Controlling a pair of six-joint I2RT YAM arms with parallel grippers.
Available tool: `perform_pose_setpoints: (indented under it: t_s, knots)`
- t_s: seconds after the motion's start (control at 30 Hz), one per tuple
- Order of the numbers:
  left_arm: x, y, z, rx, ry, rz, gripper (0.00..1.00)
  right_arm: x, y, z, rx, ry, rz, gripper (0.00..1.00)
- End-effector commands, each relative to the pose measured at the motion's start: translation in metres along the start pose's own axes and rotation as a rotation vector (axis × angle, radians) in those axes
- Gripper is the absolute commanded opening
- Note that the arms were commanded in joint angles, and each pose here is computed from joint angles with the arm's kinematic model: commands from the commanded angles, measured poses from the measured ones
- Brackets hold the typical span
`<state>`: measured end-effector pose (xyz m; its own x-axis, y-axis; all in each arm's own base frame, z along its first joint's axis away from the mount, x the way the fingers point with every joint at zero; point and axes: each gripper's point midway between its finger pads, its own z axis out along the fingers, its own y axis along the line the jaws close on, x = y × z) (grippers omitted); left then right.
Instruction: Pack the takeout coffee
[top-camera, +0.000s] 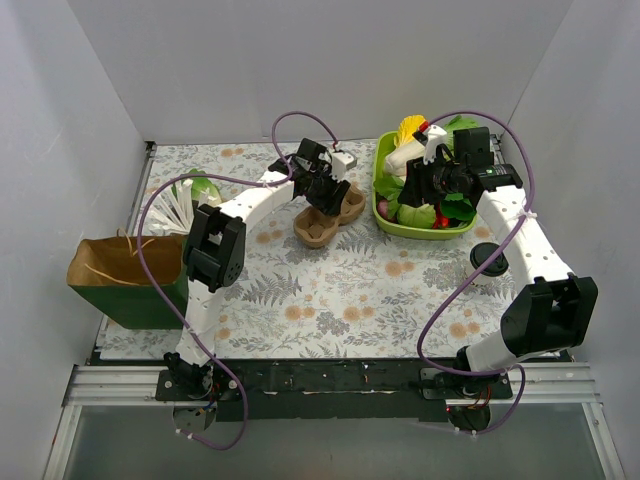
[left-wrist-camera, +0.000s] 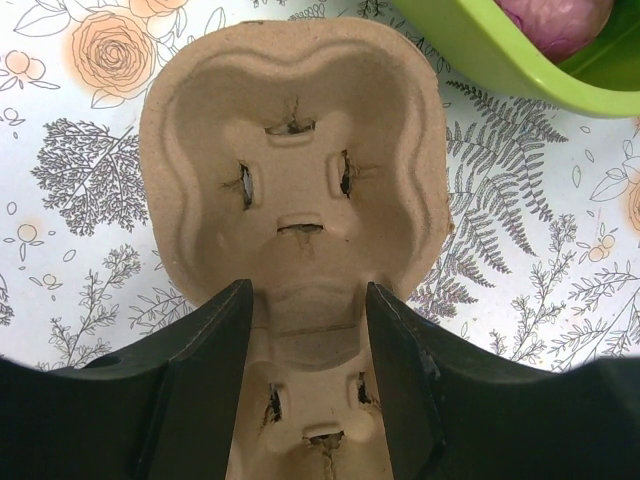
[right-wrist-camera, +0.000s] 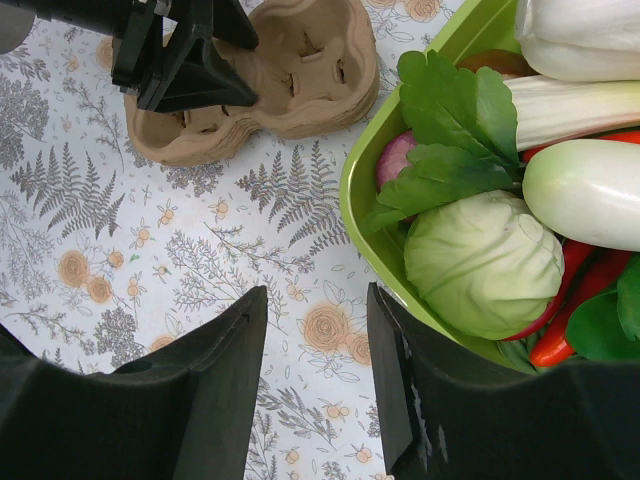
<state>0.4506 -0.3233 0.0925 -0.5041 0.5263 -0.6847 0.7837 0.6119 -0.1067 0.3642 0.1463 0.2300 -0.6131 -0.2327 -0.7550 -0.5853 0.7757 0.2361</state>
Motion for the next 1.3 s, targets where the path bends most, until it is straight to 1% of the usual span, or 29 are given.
perform_pose_setpoints:
  t_s: [0.0,0.37,0.5,0.57,0.6,0.77,0.9,0.93,1.0,1.03,1.1,1.13,1.17,1.27]
  knots:
    - [-0.006,-0.003,-0.003,0.0,-0.009,0.012,0.49,-0.01,-0.003,-0.003,0.012,-0.038,-0.03,0.52]
    - [-0.004,0.004,-0.001,-0.042,-0.003,-0.001,0.43,-0.008,-0.003,-0.001,0.011,-0.033,-0.031,0.53]
    - [-0.002,0.007,0.001,-0.055,0.004,-0.005,0.43,-0.009,-0.003,-0.002,0.012,-0.035,-0.031,0.53]
    - [-0.002,0.007,0.001,-0.058,0.006,-0.007,0.41,-0.008,-0.004,-0.001,0.012,-0.032,-0.03,0.53]
    - [-0.002,0.007,0.001,-0.057,0.005,-0.005,0.39,-0.007,-0.004,-0.001,0.012,-0.031,-0.029,0.53]
    - [-0.003,0.006,-0.002,-0.061,0.007,-0.008,0.36,-0.006,-0.005,0.0,0.011,-0.026,-0.027,0.53]
    - [0.001,0.005,-0.003,-0.056,0.019,-0.014,0.26,-0.009,-0.005,0.001,0.01,-0.03,-0.028,0.53]
    - [-0.002,0.005,-0.005,-0.053,0.012,-0.013,0.2,-0.009,-0.005,0.003,0.008,-0.027,-0.026,0.53]
    - [-0.005,0.002,-0.007,-0.042,0.003,-0.013,0.14,-0.01,-0.006,0.003,0.008,-0.027,-0.026,0.53]
    - [-0.009,0.002,-0.009,-0.043,-0.006,-0.011,0.08,-0.011,-0.006,0.003,0.008,-0.03,-0.026,0.53]
    - [-0.018,0.001,-0.014,-0.042,-0.024,-0.003,0.0,-0.01,-0.006,0.004,0.007,-0.027,-0.022,0.53]
    - [-0.023,0.001,-0.018,-0.046,-0.036,0.003,0.0,-0.011,-0.006,0.003,0.008,-0.029,-0.022,0.53]
    - [-0.037,0.001,-0.028,-0.056,-0.067,0.017,0.0,-0.01,-0.005,0.004,0.005,-0.027,-0.022,0.53]
    - [-0.059,0.006,-0.046,-0.082,-0.09,0.028,0.0,-0.008,-0.006,0.004,0.006,-0.025,-0.019,0.53]
